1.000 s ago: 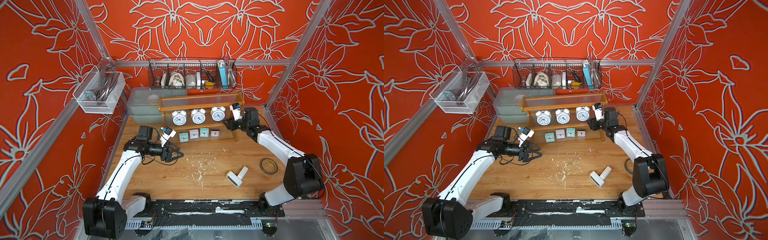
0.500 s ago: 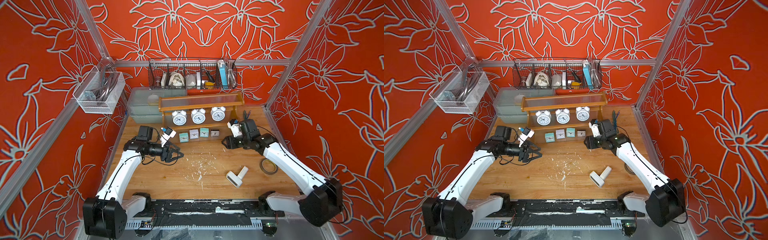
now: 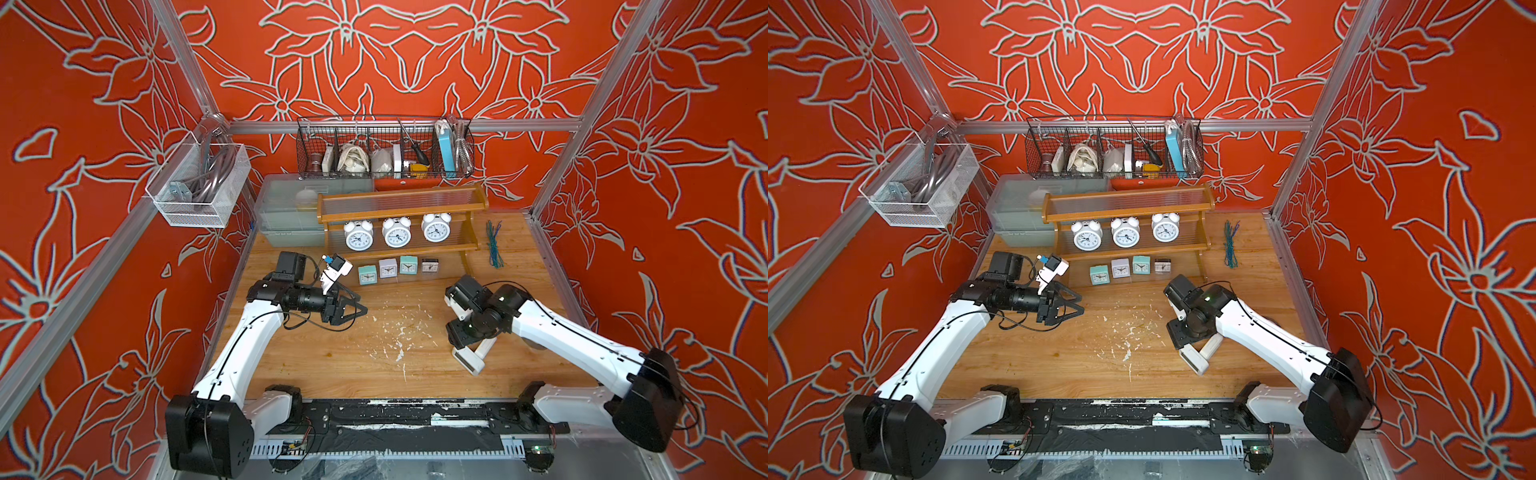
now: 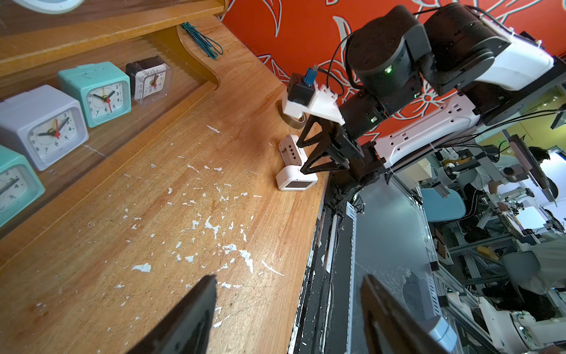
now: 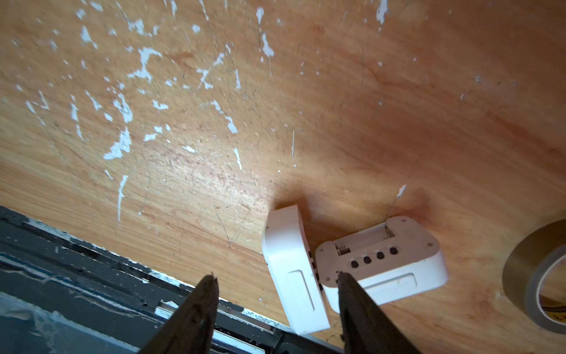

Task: Place the alarm clocks on the shelf by style
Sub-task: Pick up the alarm from the center of the board.

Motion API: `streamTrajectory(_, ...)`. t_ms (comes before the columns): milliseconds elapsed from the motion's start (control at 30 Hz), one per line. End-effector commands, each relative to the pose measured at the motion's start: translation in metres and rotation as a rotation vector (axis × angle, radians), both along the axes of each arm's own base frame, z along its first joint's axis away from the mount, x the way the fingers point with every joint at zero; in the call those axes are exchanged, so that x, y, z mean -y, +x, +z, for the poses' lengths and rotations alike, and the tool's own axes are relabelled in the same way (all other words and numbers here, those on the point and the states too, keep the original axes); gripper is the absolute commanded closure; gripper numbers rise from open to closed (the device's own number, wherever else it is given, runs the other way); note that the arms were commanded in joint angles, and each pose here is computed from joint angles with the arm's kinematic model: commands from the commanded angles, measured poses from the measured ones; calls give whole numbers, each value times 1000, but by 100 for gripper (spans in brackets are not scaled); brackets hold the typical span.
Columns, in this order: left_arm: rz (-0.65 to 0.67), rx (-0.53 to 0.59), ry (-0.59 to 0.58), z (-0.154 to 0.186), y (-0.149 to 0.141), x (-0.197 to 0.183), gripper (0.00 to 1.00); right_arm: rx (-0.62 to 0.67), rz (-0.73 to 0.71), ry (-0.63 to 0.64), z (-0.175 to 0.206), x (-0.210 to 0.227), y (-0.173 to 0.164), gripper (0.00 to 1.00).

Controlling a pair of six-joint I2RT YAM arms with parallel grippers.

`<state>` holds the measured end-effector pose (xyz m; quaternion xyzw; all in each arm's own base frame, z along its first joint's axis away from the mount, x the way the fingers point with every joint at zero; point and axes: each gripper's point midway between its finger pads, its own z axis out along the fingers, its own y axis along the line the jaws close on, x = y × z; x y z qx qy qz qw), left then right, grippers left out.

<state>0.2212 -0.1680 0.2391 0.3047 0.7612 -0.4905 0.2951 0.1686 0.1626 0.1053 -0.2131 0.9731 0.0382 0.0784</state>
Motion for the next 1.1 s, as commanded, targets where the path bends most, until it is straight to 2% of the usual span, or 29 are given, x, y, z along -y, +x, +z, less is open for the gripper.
streamTrajectory(0,-6,-9,-16,1,-3,-1,25,-46,-14,-99,-17,16,-13,34)
streamTrajectory(267,-7,-11,-14,0,-4,-1,25,-94,20,-152,-41,11,-21,32)
streamTrajectory(500,-8,-11,-13,0,-4,-1,25,-120,54,-197,-53,7,-29,36)
streamTrajectory(600,-9,-12,-15,0,-5,-1,25,-115,62,-205,-53,7,-29,41)
streamTrajectory(933,-10,-14,-18,1,-5,-1,25,-80,88,-153,-47,0,-26,68)
streamTrajectory(1067,-13,-17,-25,3,-6,0,25,-66,114,-116,-39,-8,-24,72)
